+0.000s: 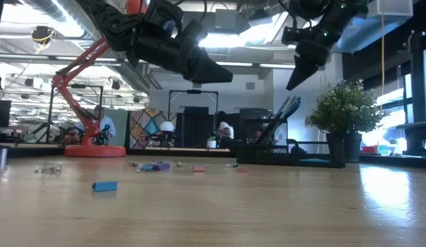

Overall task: Pick and place office supplies into organizer
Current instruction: Put the blue eraser into the black desk organizer

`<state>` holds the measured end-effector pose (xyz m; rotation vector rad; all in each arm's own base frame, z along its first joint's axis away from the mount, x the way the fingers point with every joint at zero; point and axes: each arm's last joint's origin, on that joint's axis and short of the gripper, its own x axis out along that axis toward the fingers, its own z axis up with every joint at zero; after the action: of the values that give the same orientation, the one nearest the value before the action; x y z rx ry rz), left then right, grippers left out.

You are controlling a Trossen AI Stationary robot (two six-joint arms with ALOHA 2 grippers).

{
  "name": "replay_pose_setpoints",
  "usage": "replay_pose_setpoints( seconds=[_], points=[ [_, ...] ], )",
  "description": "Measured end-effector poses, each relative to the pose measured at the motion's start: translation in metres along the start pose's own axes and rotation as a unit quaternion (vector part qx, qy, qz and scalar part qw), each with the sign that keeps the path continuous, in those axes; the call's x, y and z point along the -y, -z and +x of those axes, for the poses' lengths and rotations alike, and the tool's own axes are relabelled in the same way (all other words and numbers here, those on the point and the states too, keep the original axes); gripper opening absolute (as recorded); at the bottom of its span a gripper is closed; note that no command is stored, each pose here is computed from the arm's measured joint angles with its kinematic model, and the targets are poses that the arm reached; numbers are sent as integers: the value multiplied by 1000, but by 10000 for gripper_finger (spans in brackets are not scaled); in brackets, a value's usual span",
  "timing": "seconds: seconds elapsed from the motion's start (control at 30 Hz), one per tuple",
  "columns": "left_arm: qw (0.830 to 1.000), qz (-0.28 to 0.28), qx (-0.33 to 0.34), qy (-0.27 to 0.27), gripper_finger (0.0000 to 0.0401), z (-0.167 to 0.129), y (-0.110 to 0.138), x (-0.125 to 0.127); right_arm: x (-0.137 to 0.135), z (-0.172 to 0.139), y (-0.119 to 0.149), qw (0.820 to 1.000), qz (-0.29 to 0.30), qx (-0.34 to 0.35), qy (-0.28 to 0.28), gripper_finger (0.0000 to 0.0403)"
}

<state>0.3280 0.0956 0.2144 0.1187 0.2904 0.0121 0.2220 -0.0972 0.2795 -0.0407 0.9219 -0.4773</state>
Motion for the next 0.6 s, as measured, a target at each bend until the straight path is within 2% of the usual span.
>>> replay_pose_setpoints(
  seconds=[0.1,0.2,0.27,0.4,0.6],
  points=[
    [1000,1,-20,8,149,1,4,3,1,-16,-11,999,42,12,9,153],
    [998,10,-56,24,149,1,10,11,-8,-34,-20,996,65,46,-49,160],
    [996,18,-76,38,149,2,13,18,-20,-40,-20,994,46,52,-86,161],
    [991,49,-99,71,149,4,15,36,-46,-41,-12,991,6,51,-122,162],
    [987,60,-107,107,149,6,14,60,-93,-21,10,981,-12,103,-165,162]
  ],
)
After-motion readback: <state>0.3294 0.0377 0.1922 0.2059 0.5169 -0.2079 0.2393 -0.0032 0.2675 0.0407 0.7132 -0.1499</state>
